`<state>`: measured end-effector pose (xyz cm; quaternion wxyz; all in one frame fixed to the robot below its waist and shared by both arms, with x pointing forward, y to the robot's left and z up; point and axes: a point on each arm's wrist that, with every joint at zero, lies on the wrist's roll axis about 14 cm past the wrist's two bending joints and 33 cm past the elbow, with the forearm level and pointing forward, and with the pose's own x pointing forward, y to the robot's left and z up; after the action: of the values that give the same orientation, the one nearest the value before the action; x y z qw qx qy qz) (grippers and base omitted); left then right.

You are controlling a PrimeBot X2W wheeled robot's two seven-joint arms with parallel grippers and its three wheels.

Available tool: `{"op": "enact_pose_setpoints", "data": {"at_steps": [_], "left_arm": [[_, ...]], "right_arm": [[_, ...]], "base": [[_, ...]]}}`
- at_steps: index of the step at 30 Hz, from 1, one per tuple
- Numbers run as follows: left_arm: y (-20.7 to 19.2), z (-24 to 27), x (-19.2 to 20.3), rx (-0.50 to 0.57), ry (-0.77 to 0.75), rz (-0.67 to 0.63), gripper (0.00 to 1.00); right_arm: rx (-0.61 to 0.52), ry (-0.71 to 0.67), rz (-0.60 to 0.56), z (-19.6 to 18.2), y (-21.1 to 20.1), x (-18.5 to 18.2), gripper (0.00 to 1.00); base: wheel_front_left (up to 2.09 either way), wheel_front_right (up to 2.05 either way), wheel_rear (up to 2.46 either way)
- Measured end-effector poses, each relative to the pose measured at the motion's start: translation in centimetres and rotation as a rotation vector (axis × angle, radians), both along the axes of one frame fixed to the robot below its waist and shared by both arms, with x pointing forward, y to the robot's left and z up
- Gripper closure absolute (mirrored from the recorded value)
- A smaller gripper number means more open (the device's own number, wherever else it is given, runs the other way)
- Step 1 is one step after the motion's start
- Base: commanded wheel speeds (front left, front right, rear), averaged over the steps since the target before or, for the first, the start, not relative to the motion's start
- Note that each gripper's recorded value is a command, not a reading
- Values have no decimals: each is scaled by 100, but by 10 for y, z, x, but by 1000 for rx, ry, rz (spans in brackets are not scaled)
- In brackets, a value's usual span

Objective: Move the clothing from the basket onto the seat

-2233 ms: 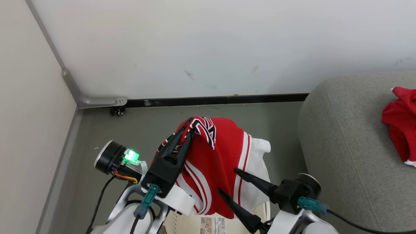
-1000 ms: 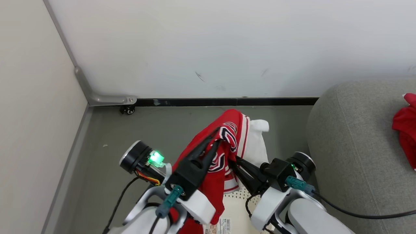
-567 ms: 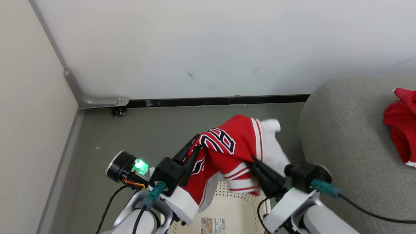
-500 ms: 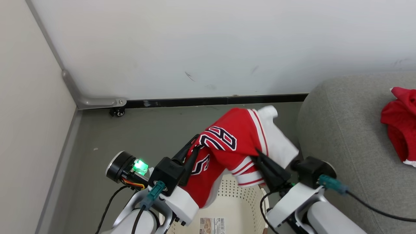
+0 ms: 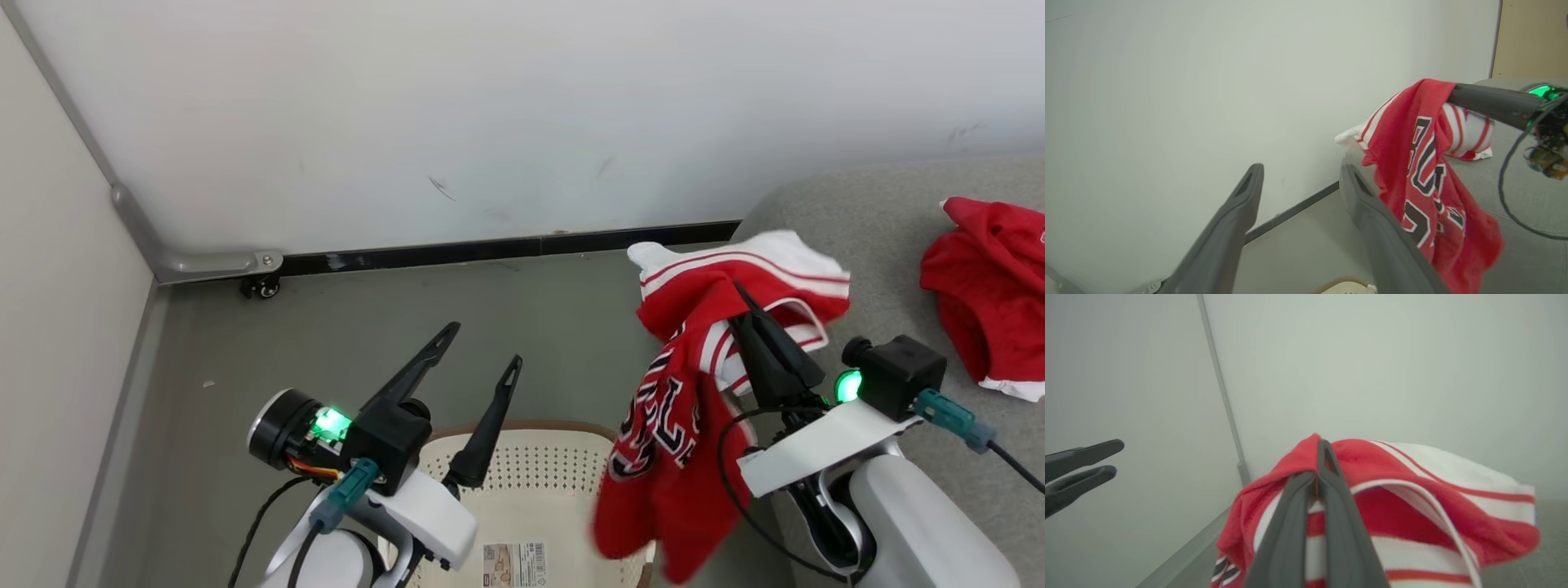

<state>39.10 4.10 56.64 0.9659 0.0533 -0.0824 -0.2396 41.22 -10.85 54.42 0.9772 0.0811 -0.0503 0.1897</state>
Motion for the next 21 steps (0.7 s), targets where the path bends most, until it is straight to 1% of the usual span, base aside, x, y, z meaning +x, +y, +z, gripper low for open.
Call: {"op": "enact_pose_setpoints", "data": {"at_steps": [6,11,21], "left_arm": [[8,3,7,-7,-19,30,0],[13,7,12,-18,-39,50,0],[3,12,19,-49,-60,32,0]], "right_arm": [[1,-42,-22,12,-11,0,100],[-15,-54,-51,13,-24,-4,100],[-25,-62,-174,11,-70,-22,100]], "base": [[0,0,0],[0,0,0],[0,0,0]]}}
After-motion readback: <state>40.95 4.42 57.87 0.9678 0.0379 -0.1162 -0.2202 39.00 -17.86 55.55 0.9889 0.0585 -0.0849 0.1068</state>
